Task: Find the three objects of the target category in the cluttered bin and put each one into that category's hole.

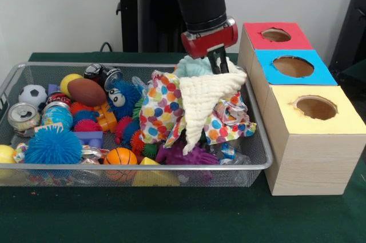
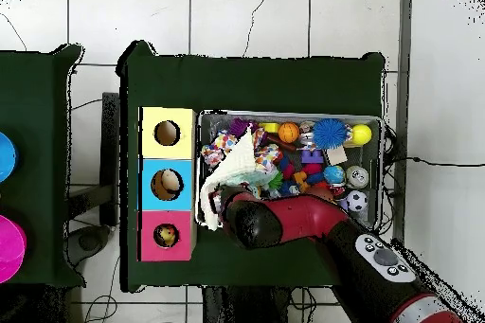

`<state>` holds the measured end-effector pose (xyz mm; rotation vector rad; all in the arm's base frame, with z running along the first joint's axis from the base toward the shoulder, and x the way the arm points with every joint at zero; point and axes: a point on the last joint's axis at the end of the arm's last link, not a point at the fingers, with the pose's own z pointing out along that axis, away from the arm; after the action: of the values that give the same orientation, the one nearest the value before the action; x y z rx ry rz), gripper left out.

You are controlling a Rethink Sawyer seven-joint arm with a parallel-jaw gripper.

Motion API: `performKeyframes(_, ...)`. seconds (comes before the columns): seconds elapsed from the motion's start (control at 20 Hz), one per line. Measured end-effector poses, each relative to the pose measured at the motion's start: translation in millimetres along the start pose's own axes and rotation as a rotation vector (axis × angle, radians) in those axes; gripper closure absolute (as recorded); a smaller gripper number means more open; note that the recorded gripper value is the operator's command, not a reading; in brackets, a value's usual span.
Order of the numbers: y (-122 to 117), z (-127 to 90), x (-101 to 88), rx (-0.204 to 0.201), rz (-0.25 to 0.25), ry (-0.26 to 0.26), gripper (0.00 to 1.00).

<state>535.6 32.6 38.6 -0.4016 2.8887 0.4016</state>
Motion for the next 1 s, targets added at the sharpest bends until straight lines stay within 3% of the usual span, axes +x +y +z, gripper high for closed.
performKeyframes(0.35,-39,-20,1.3,0.065,0.007,-0.032,1.00)
performKeyframes(0.55,-78,-40,3.9,0.117,0.037,-0.060,1.00)
performKeyframes(1.0,-132,-69,13.1,0.189,0.070,-0.051,1.00)
